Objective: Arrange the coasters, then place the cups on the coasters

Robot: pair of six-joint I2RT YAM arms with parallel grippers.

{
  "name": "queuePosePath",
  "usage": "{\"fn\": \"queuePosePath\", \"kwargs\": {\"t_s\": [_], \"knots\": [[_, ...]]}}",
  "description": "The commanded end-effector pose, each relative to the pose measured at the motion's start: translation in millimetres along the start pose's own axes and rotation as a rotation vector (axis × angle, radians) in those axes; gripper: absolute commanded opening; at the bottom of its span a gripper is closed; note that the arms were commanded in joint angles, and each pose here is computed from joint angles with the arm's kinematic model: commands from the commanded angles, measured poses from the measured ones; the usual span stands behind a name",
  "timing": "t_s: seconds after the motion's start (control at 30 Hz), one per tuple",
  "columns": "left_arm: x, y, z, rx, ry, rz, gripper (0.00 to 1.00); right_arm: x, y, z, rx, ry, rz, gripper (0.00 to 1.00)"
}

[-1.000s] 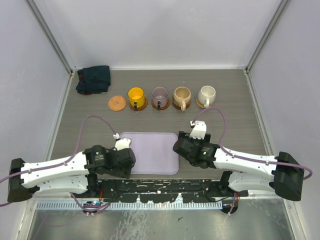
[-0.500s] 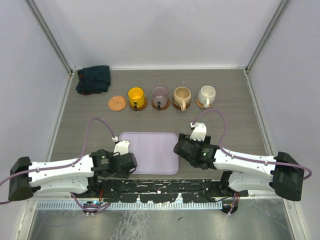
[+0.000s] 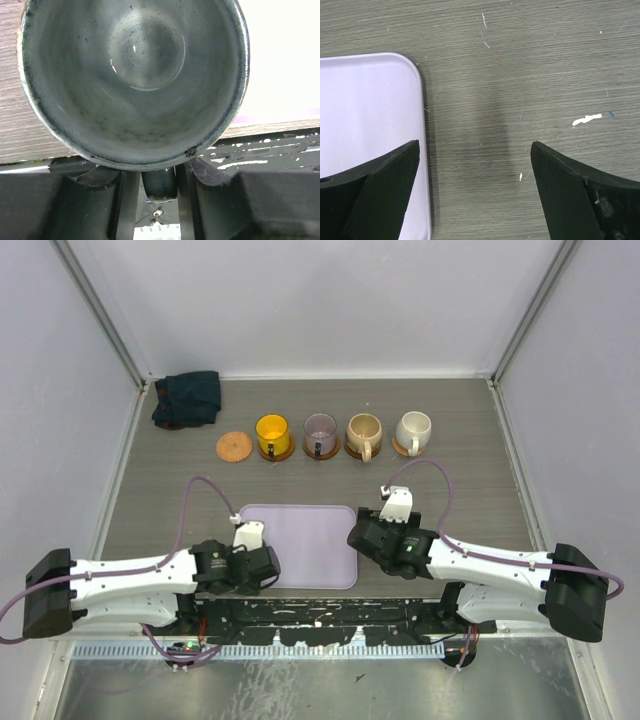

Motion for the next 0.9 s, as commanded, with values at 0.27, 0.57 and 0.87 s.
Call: {"fn": "queuePosePath", "kwargs": {"t_s": [0.27,0.57,0.87], "knots": [[-14.0,1.9,-15.5,-0.106,0.033,0.011,0.00,3.6,1.0,-2.8,-0.024,0.056,-0.014,0.97],[-34.1,-25.6,-58.7,-0.340,0.094,0.050,0.00,1.8,2.6,-0.2,-0.026,0.052,-0.008,0.97],[-27.9,-37.6,-101.2,-0.534,0.027,0.033,0.00,3.1,5.8,1.5,-0.035,0.034,-0.013,0.96]]}}
Point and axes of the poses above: each gripper's point midway between its finger pads, its own y axis out along the fingers, its own x axis along the line the jaws close on, z = x × y, the point moved 8 cm from there along -y, back along the fingers, and after that the axes turned 8 degrees about -y, right-handed, at the moved point
